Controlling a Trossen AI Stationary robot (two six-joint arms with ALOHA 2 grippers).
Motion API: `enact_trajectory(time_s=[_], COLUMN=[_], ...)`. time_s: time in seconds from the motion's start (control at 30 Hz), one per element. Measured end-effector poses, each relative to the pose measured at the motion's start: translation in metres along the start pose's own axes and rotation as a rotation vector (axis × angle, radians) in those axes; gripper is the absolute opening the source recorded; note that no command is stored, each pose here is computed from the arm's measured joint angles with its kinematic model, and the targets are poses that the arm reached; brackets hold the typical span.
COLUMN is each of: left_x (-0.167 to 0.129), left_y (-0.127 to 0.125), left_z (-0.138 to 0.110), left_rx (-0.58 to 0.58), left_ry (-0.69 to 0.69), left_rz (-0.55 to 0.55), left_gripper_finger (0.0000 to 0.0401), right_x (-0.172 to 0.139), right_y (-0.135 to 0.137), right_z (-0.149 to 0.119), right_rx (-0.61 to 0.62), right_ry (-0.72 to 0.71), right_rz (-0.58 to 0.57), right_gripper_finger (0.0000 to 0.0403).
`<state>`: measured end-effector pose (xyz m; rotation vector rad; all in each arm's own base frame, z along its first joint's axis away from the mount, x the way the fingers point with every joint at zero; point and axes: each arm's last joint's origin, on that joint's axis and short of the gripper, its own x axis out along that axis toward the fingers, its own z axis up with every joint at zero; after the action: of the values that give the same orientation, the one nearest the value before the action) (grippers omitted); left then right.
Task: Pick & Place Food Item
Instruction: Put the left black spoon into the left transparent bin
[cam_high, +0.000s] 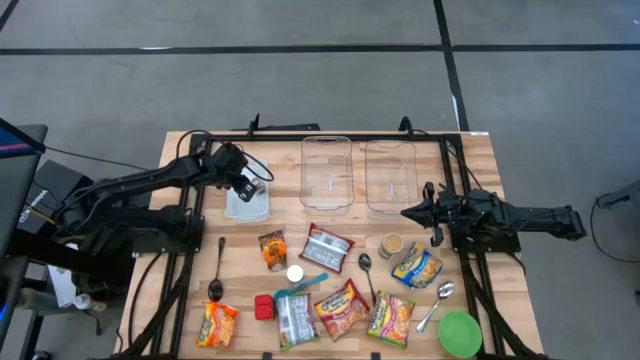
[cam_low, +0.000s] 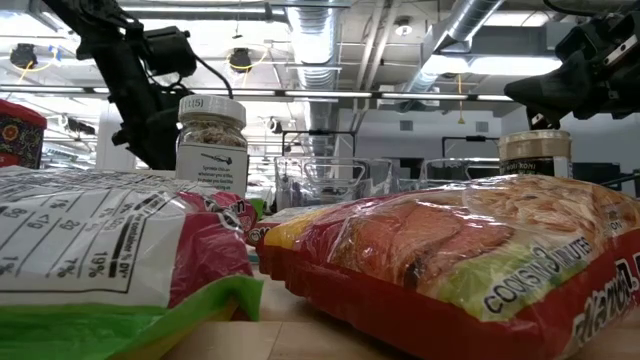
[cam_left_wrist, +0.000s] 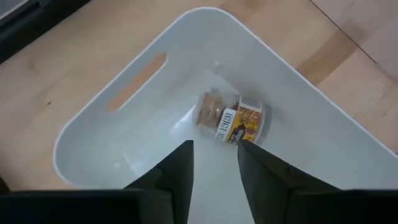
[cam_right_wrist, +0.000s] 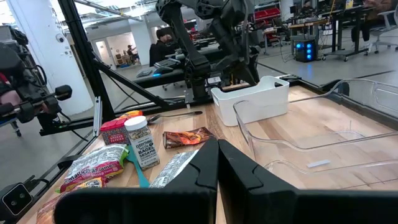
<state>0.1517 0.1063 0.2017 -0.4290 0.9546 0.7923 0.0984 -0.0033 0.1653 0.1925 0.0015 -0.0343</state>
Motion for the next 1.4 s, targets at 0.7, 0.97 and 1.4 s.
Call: enact_trajectory(time_s=[0.7, 0.97, 1.4], left_x=[-0.044, -0.071, -0.091], left_y=[-0.002, -0.009, -0.034], left_z=[-0.006, -0.016, -0.034], left_rx=[-0.093, -0.223, -0.225], left_ry=[-0.119, -0.111, 0.026], left_rz=[-0.385, -0.649, -0.846], left_gripper_finger=[0.0106, 0.0106, 0.0108], right_x=[0.000, 0.000, 0.000], right_y=[0.000, 0.000, 0.000], right_z=[0.000, 0.000, 0.000], right_rx=[0.000, 0.000, 0.000], right_ry=[0.000, 0.000, 0.000], right_rz=[0.000, 0.000, 0.000], right_gripper_finger=[0.0000, 0.0000, 0.0000])
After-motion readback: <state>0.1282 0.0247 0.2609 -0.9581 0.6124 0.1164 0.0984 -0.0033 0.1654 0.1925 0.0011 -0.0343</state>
